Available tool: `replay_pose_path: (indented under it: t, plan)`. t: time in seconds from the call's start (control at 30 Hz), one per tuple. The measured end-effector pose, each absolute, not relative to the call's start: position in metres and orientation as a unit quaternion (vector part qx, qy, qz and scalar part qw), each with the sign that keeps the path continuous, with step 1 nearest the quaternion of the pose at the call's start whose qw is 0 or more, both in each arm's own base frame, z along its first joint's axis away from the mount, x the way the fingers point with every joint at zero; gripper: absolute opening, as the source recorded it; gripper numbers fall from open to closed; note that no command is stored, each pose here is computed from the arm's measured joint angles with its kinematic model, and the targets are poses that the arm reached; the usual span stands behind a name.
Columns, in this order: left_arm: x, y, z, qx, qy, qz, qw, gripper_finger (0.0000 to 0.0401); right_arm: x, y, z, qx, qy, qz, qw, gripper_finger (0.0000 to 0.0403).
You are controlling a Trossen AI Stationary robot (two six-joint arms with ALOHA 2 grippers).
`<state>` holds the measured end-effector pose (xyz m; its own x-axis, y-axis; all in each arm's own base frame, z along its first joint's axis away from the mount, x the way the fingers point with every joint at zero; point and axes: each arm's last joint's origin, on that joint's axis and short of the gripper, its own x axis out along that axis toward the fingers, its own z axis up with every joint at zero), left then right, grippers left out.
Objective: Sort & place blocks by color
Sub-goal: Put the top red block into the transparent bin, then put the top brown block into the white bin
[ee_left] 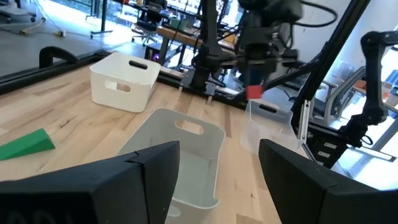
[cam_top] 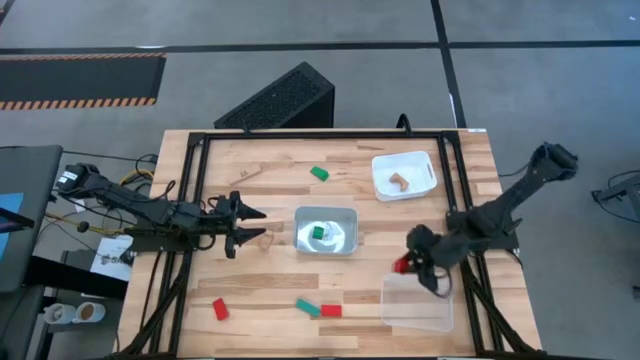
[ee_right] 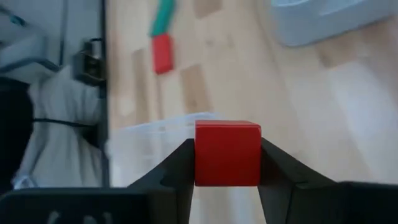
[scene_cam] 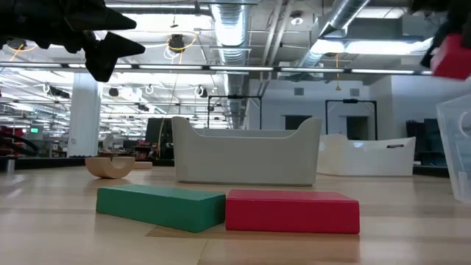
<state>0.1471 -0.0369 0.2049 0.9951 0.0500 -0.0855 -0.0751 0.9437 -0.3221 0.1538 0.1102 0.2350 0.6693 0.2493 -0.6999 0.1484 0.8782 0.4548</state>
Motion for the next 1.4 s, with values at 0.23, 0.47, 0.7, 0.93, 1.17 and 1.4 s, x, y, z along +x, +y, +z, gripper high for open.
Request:
replay_pose_path:
  t: [0.23, 0.47, 0.7, 0.93, 1.17, 1.4]
  plan:
    - [0.147, -0.037, 0.205, -0.170, 0.037, 0.032, 0.984, 0.0208, 0.148, 0.163, 0.232, 0.243, 0.366, 0.126, 0.889, 0.0146]
    - [0.147, -0.037, 0.205, -0.174, 0.036, 0.034, 0.983, 0.0208, 0.159, 0.181, 0.190, 0.226, 0.428, 0.053, 0.873, 0.0167]
    - [0.147, -0.037, 0.205, -0.177, 0.037, 0.035, 0.983, 0.0208, 0.163, 0.177, 0.155, 0.219, 0.511, -0.040, 0.830, 0.0222]
    - [0.147, -0.037, 0.205, -0.177, 0.036, 0.036, 0.983, 0.0208, 0.166, 0.179, 0.177, 0.254, 0.500, 0.013, 0.828, 0.0224]
    - [0.147, -0.037, 0.205, -0.177, 0.036, 0.037, 0.983, 0.0208, 0.163, 0.174, 0.222, 0.257, 0.421, 0.067, 0.867, 0.0214]
    - [0.147, -0.037, 0.203, -0.176, 0.044, 0.038, 0.983, 0.0208, 0.169, 0.161, 0.243, 0.184, 0.321, 0.068, 0.927, 0.0199]
